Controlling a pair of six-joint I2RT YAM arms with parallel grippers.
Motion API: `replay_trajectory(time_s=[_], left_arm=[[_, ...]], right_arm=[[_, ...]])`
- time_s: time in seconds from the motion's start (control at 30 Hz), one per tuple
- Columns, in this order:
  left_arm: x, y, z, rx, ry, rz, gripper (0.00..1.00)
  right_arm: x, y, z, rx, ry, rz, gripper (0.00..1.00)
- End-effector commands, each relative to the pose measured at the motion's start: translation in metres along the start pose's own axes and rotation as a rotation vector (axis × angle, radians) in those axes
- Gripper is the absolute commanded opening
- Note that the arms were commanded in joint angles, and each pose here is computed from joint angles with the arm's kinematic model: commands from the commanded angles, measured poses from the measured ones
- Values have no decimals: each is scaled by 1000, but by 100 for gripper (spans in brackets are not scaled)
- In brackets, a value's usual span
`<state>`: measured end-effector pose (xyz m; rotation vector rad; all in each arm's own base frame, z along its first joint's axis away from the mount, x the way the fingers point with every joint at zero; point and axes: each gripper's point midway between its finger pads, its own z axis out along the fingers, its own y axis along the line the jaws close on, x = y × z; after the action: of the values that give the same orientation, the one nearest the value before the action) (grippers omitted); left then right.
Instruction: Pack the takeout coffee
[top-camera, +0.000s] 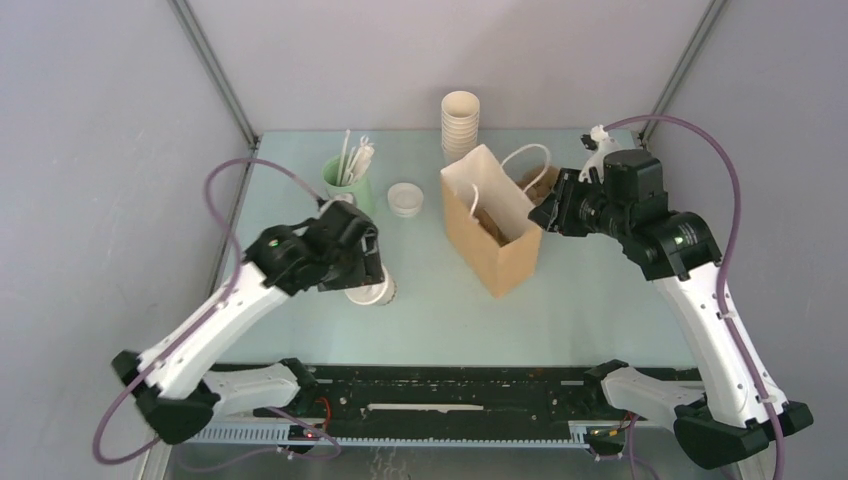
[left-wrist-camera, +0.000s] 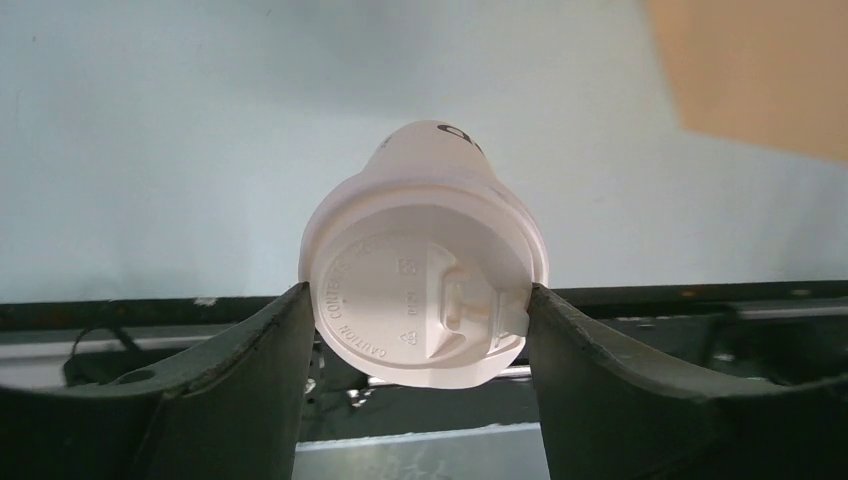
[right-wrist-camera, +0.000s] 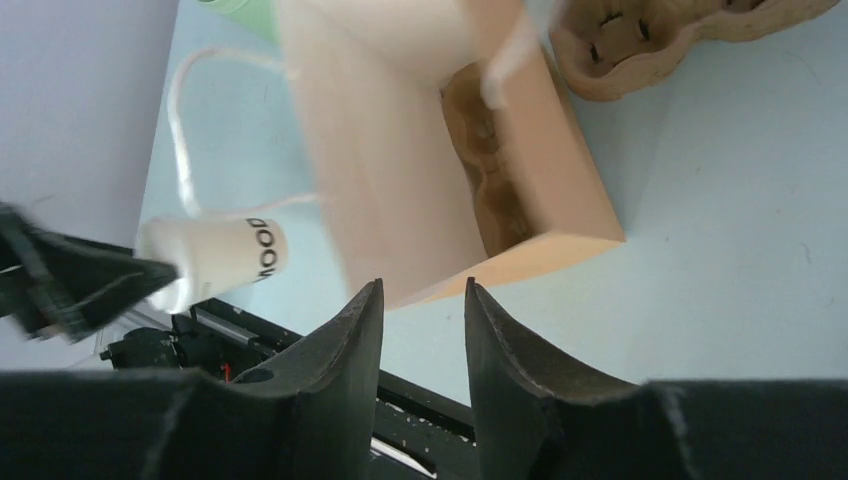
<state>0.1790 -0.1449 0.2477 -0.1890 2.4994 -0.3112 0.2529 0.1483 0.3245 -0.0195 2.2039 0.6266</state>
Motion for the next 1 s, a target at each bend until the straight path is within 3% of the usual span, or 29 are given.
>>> replay_trajectory(time_s=[0.0, 0.23, 0.4, 0.47, 0.53, 0.6, 0.7, 0.83, 0.93, 0.97], left_arm=[[10, 5, 34, -80, 49, 136, 0], [15, -4, 78, -149, 88, 201, 0], [28, -4, 104, -201, 151, 236, 0], [31, -6, 106, -207, 153, 245, 10], [29, -7, 104, -201, 142, 239, 26], [26, -9, 98, -173, 123, 231, 46], [25, -9, 91, -148, 110, 235, 64], [21, -1, 76, -131, 78, 227, 80], [24, -11, 74, -17, 65, 224, 98], [26, -11, 75, -13, 68, 220, 99]], right_arm=[[-5, 1, -20, 13, 0, -42, 46], [-2, 5, -40, 17, 17, -80, 57], [14, 8, -62, 30, 39, -92, 74], [22, 22, -67, -15, 50, -111, 82], [30, 36, -70, -44, 46, -128, 93], [37, 53, -72, -86, 65, -120, 98], [50, 83, -74, -158, 91, -149, 100], [66, 121, -69, -211, 55, -286, 100], [80, 137, -58, -189, 62, -359, 100], [83, 143, -55, -193, 68, -371, 100]])
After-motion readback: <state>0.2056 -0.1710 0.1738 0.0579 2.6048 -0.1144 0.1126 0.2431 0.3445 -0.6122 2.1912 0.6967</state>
